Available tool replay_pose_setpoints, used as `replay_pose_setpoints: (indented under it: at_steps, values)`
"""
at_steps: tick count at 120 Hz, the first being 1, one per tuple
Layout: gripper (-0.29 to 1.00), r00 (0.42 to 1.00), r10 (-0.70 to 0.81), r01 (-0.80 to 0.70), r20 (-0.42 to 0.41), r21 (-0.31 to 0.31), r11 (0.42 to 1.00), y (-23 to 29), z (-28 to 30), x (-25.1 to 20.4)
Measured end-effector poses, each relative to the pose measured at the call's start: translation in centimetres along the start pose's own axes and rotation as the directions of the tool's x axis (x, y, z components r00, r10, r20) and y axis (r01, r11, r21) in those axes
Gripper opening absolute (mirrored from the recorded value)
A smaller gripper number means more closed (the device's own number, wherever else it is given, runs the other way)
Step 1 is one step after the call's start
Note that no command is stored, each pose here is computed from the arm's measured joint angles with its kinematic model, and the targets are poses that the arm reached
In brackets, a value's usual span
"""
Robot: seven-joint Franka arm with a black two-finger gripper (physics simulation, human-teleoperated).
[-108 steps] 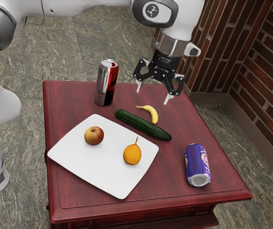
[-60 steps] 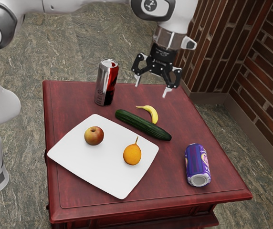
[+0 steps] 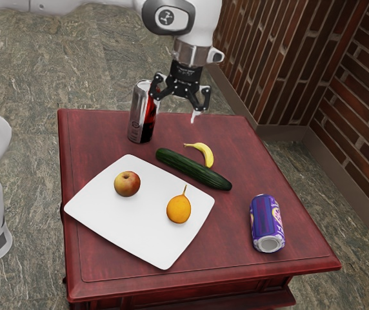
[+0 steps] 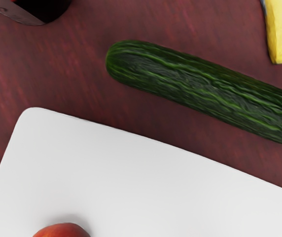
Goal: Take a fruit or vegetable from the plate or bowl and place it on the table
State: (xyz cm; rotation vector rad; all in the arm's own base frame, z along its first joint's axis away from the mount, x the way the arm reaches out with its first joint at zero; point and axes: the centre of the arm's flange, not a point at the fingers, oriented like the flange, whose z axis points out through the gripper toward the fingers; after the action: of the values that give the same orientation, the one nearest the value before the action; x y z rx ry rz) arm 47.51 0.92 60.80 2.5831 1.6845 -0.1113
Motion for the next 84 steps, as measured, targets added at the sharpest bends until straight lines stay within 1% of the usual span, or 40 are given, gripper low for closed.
replay_pose_setpoints:
  at_steps: [6,11,24,37,50,64,84]
  values:
    - [0.7,0.999,-0.024,0.023,-0.028,-0.002,1.0,-0.2,-0.2,-0.2]
    - [0.7,0.999,-0.031,0.031,-0.032,0.009,0.999,-0.5,0.9,-0.7]
    - [0.7,1.0,-0.026,0.026,-0.009,0.052,0.998,-1.4,7.1,-2.2]
    - [0.7,0.997,-0.064,0.062,0.038,0.065,0.996,-2.3,12.3,-2.0]
    - [0.7,0.994,-0.095,0.093,0.062,0.036,0.995,-2.9,14.6,-1.9]
    - [0.7,0.992,-0.111,0.112,0.06,-0.018,0.994,-3.5,14.4,-2.0]
    - [0.7,0.994,-0.096,0.099,0.054,-0.054,0.994,-4.7,14.5,-2.9]
